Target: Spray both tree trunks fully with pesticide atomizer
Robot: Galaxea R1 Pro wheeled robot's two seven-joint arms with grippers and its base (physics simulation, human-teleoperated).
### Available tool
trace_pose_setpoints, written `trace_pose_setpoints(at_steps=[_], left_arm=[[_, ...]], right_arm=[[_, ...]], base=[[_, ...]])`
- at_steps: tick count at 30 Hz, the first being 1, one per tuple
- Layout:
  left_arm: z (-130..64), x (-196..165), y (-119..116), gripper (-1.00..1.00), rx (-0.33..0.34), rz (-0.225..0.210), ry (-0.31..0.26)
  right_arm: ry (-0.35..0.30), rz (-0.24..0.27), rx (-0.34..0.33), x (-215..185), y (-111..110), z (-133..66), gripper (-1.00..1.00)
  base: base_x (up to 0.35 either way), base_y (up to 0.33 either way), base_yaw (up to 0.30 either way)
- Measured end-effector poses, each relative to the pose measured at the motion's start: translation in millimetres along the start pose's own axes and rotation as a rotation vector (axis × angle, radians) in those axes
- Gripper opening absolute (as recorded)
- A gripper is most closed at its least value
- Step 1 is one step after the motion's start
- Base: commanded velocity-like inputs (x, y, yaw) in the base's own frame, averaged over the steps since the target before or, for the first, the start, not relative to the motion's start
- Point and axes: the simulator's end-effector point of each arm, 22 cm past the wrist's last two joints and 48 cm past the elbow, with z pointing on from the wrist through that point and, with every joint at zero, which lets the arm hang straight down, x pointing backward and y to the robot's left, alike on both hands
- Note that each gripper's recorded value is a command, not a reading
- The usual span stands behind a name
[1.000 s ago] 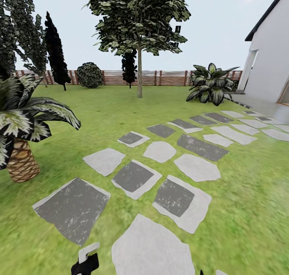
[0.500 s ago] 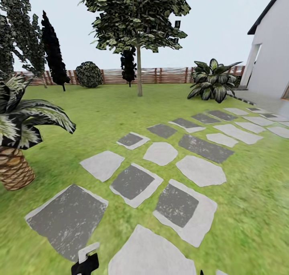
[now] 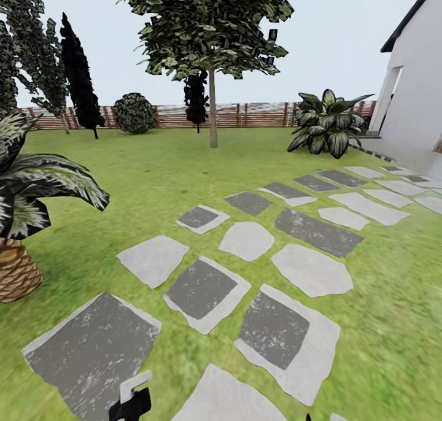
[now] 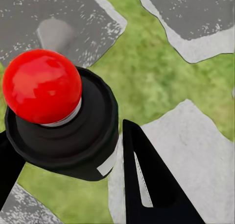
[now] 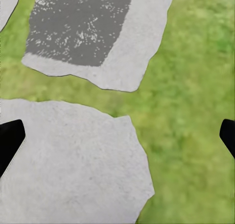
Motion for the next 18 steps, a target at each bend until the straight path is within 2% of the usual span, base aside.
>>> trace_pose_setpoints(at_steps=[18], left_arm=[[0.0,0.1,-0.2,-1.00,0.000,0.000,0.000]], right_arm=[[0.000,0.000,0.000,0.0,-0.1,0.1,1.00]], base=[[0.333,0.000,0.000]])
